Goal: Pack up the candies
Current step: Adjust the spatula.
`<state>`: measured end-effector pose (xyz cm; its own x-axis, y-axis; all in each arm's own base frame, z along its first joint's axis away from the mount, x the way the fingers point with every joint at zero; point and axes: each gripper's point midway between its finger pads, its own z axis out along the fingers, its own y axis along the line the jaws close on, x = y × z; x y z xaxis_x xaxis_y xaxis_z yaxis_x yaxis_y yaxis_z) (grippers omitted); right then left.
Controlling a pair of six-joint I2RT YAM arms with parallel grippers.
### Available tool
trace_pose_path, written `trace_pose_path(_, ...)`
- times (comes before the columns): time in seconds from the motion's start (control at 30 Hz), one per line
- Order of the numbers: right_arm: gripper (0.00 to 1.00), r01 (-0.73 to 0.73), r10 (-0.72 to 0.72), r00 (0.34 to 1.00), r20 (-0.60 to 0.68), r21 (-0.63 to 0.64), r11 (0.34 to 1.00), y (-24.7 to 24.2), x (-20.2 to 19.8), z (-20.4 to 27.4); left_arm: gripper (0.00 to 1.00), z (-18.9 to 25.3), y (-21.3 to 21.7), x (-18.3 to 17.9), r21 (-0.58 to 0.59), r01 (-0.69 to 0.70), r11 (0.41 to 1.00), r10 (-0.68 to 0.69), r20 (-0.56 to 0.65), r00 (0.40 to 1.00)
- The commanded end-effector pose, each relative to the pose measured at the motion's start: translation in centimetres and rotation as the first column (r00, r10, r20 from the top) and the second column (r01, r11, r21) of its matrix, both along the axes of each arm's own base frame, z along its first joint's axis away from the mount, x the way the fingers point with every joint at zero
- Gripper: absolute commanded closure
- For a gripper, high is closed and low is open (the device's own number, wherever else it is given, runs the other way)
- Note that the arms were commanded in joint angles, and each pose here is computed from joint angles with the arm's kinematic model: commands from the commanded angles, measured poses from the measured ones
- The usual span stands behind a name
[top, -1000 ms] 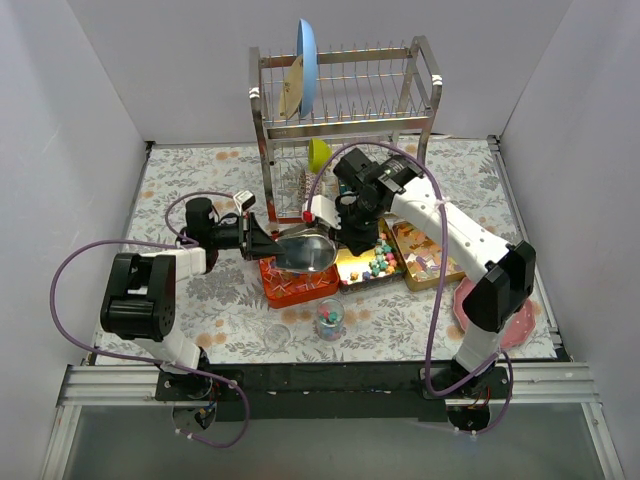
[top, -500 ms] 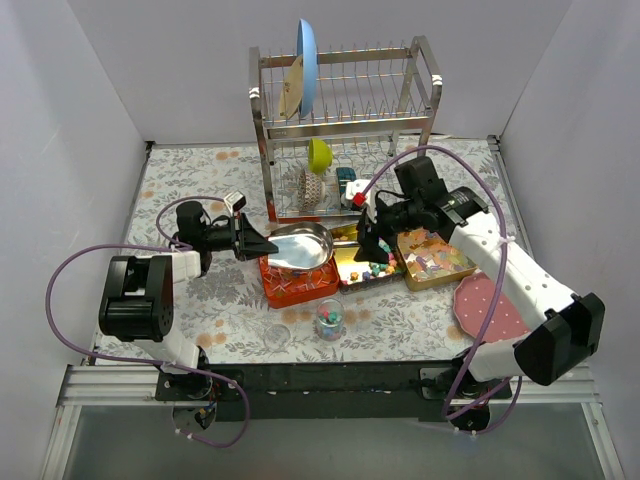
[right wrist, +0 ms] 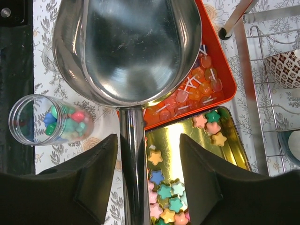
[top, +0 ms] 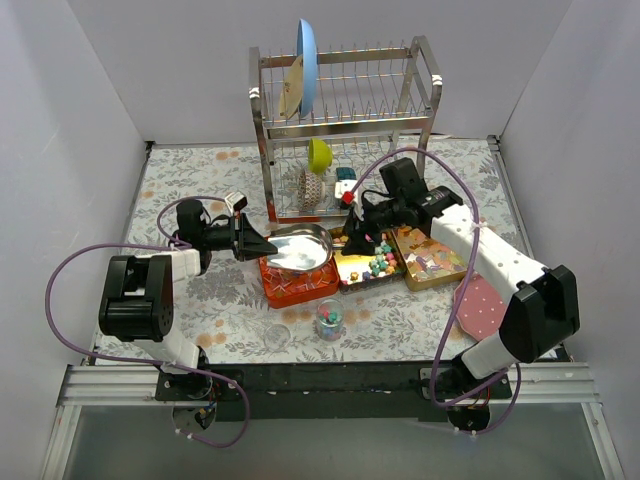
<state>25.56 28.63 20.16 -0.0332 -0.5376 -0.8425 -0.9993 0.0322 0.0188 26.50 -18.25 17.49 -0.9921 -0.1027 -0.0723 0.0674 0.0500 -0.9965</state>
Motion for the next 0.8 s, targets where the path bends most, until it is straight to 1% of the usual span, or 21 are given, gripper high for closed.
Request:
trace_pose_path(0.0,0.42,-0.057,0.056,0.998,0.03,0.049,0.997,1.2,0.3,0.8,1.0,1.9,0.3,-0.2,-0.011,0.033,0.999,-0.032,0.072,0.997)
trace_pose_path(0.1,0.51,-0.077,0.075,0.997,0.024,0.049,0.996,1.6,0.0,0.6,1.0,1.8,0.4,-0.2,-0.011,0.031,0.999,-0.03,0.069,0.997)
trace_pose_path(0.17,0.54,-0.087,0.086,0.996,0.022,0.045,0.995,1.7,-0.2,0.4,1.0,1.8,0.4,-0.1,-0.011,0.031,0.999,-0.03,0.067,0.997)
trace_pose_path(0.2,0.58,-0.091,0.09,0.996,0.02,0.046,0.995,1.8,-0.3,0.4,1.0,1.8,0.4,-0.1,-0.011,0.031,0.999,-0.03,0.069,0.997)
trace_pose_path(0.27,0.6,-0.097,0.096,0.995,0.02,0.046,0.994,2.0,-0.4,0.3,1.0,1.7,0.4,-0.1,-0.012,0.032,0.999,-0.032,0.064,0.997)
trace_pose_path(0.3,0.64,-0.101,0.1,0.995,0.022,0.047,0.994,2.2,-0.5,0.3,1.0,1.8,0.4,-0.1,-0.012,0.032,0.999,-0.032,0.064,0.997)
trace_pose_path(0.37,0.68,-0.099,0.097,0.995,0.03,0.046,0.994,2.3,-0.4,0.5,1.0,1.8,0.4,-0.1,-0.012,0.032,0.999,-0.032,0.067,0.997)
trace_pose_path(0.4,0.74,-0.096,0.095,0.995,0.029,0.047,0.994,2.5,-0.4,0.7,1.0,1.7,0.4,-0.1,-0.012,0.032,0.999,-0.032,0.061,0.998)
trace_pose_path(0.43,0.79,-0.091,0.09,0.995,0.034,0.049,0.995,2.5,-0.3,0.9,1.0,1.7,0.4,0.0,-0.011,0.03,1.0,-0.029,0.063,0.998)
trace_pose_path(0.47,0.88,-0.081,0.079,0.996,0.043,0.051,0.995,2.6,0.1,1.3,1.0,1.6,0.4,0.1,-0.009,0.024,1.0,-0.023,0.048,0.999)
trace_pose_path(0.5,0.92,-0.073,0.071,0.997,0.04,0.05,0.996,2.7,0.2,1.6,0.95,1.4,0.4,0.3,-0.002,0.018,1.0,-0.018,0.07,0.997)
trace_pose_path(0.53,0.98,-0.053,0.052,0.998,0.037,0.027,0.998,2.4,0.5,1.5,0.81,1.7,0.4,1.0,0.009,0.001,1.0,-0.002,0.091,0.996)
trace_pose_path(0.57,0.99,-0.051,0.049,0.997,0.064,0.03,0.998,2.6,0.9,2.7,0.78,1.3,0.6,1.1,0.02,-0.013,1.0,0.012,0.016,1.0)
trace_pose_path(0.6,0.99,-0.058,0.057,0.995,0.08,0.016,0.998,2.4,1.1,3.1,0.75,0.9,1.8,2.1,0.041,-0.061,0.997,0.057,0.089,0.994)
trace_pose_path(0.63,0.99,-0.078,0.08,0.994,0.077,-0.028,0.997,1.9,0.9,2.8,0.66,1.6,2.4,3.6,0.07,-0.106,0.992,0.096,0.133,0.986)
trace_pose_path(0.67,0.99,-0.097,0.101,0.991,0.087,-0.056,0.994,1.5,0.9,2.9,0.65,1.1,3.0,3.4,0.099,-0.126,0.987,0.121,0.057,0.991)
trace_pose_path(0.7,0.99,-0.111,0.119,0.983,0.144,-0.059,0.992,1.7,1.5,5.1,0.64,1.0,4.4,4.2,0.128,-0.176,0.976,0.163,0.106,0.981)
trace_pose_path(0.73,0.99,-0.118,0.139,0.975,0.173,-0.127,0.985,1.3,2.6,4.3,0.63,0.9,5.3,4.7,0.154,-0.215,0.965,0.198,0.118,0.973)
trace_pose_path(0.77,0.99,-0.13,0.155,0.98,0.121,-0.194,0.972,0.3,1.8,3.7,0.62,0.7,6.3,5.3,0.211,-0.271,0.939,0.255,0.1,0.962)
